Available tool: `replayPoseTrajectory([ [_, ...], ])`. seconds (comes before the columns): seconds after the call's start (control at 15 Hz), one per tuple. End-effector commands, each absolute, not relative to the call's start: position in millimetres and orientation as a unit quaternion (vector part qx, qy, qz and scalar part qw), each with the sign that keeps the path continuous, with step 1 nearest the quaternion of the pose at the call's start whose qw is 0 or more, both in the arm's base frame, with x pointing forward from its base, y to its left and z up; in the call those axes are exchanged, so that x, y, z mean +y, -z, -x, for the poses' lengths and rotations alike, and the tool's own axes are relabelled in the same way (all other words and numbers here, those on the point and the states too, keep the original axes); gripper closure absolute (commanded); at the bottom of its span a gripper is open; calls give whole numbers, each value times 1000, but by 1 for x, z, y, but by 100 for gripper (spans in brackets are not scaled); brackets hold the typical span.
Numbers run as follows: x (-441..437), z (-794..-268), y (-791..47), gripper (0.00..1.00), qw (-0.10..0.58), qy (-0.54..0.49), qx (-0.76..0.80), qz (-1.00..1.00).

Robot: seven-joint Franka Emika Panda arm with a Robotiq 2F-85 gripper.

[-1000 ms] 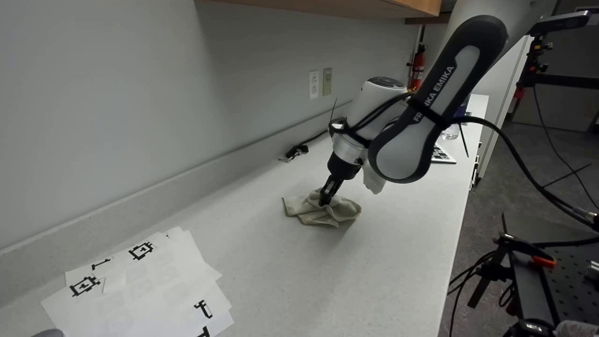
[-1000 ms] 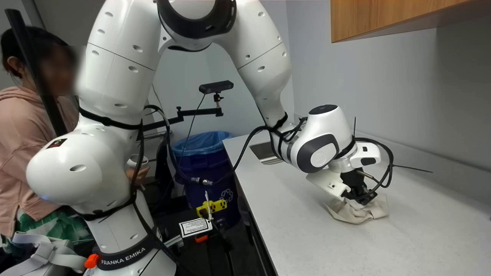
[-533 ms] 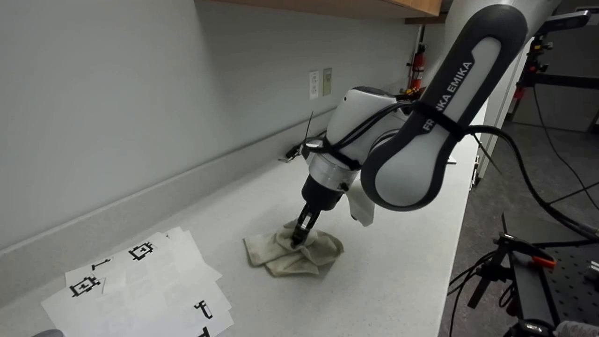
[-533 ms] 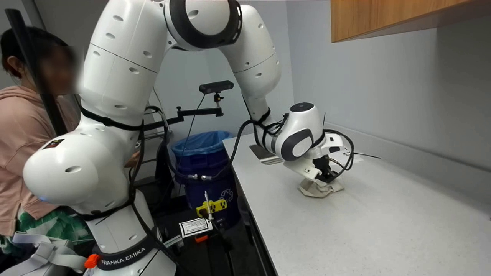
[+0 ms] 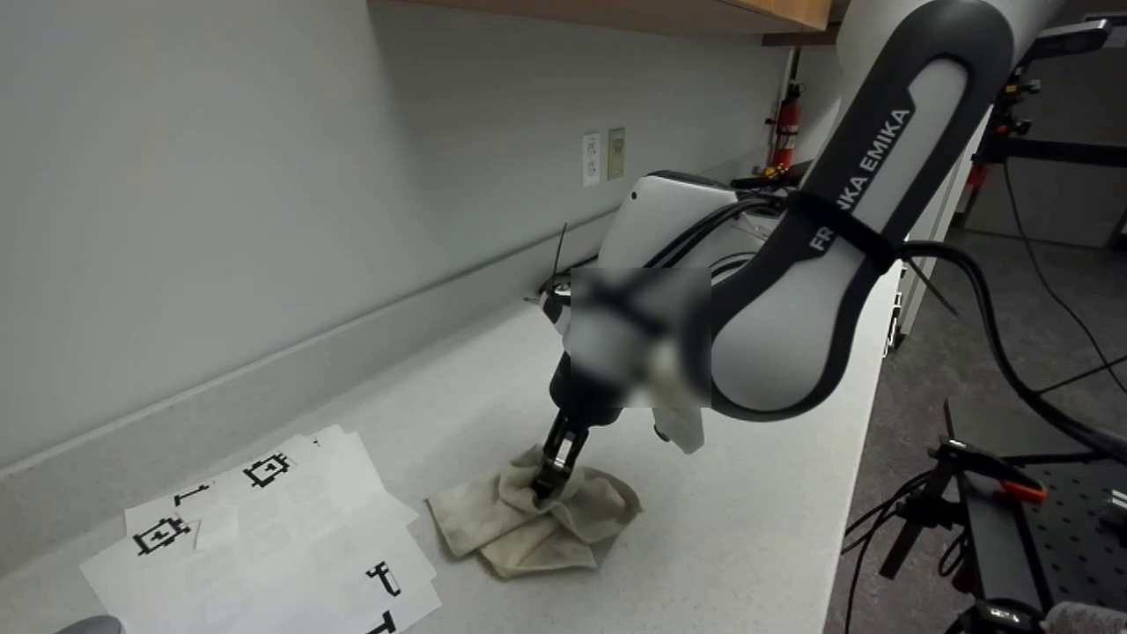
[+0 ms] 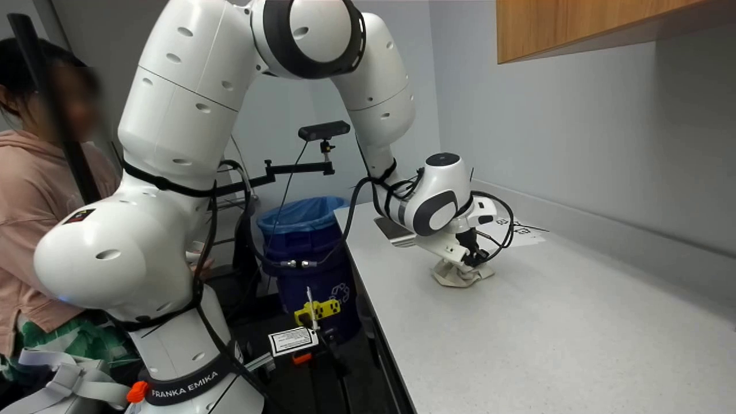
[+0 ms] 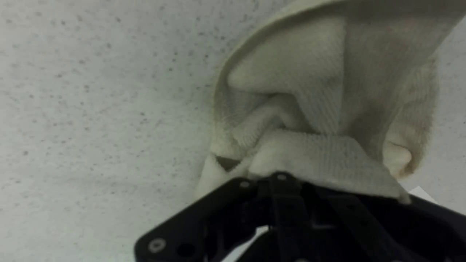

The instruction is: Use the cloth to wipe the countertop

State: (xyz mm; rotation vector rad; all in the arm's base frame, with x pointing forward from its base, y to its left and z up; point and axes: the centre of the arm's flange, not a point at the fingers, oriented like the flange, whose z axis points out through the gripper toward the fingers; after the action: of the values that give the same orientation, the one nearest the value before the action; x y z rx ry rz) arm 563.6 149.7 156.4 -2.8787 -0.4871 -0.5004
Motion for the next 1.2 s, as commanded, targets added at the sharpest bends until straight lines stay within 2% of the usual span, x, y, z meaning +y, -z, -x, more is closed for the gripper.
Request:
replayPoseTrajectory([
  [0.0,84,-565,-139,99,48,149,-131,979],
  [0.67,-94,-539,-167,99,-56,171,22,983],
  [0.87,-102,-537,-162,99,-56,168,41,983],
  [1.13,-62,-547,-144,99,-32,153,15,988],
])
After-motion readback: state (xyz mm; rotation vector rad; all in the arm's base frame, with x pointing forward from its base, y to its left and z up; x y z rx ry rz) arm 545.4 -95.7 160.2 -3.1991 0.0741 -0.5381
